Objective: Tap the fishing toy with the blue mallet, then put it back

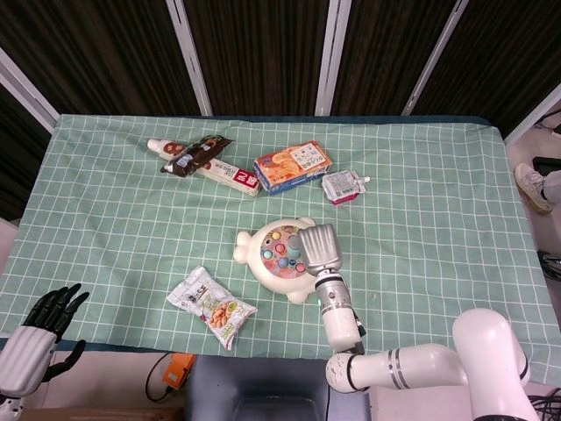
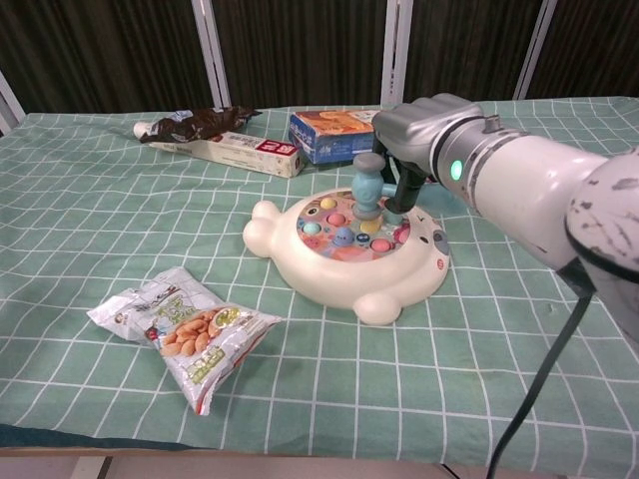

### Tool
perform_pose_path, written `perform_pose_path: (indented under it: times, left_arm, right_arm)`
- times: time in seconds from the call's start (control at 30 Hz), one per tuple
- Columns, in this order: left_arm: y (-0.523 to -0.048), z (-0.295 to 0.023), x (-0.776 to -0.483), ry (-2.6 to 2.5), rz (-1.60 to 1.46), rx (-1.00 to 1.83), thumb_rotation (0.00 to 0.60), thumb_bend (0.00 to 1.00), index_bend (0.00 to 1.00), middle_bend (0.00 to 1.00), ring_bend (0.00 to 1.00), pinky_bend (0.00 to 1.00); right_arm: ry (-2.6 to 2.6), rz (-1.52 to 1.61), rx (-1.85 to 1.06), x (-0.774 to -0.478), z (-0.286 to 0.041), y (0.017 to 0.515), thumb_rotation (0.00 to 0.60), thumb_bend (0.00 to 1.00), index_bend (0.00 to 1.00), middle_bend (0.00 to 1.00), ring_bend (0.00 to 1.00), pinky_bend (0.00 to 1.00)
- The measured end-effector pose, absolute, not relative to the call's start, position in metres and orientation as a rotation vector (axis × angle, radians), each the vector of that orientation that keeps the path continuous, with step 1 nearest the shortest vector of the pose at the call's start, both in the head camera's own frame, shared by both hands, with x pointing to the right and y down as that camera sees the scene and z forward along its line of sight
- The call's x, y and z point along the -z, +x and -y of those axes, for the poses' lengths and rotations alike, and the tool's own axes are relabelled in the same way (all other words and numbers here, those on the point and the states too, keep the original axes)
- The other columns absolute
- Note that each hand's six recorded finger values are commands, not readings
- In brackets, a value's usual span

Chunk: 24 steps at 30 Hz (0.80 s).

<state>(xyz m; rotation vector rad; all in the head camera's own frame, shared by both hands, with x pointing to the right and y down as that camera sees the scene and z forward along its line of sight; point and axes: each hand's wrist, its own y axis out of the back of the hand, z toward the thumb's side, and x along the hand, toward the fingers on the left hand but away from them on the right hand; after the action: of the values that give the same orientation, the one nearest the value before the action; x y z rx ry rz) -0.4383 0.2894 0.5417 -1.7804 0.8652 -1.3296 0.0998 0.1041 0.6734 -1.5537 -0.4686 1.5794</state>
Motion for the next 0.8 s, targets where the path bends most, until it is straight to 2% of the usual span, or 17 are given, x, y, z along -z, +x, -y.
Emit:
perform_pose_path:
  times: [0.8]
  left_arm:
    - [-0.4387, -0.2891, -0.5418, -1.78, -0.867, 1.33, 0.6, 0.39, 0.0, 0.0, 0.0, 0.11]
  right_arm:
    - [-1.482, 0.402, -1.63, -0.6817, -0.1041, 0.1084, 0.6, 0.77, 1.0, 0.78, 0.76, 0.74]
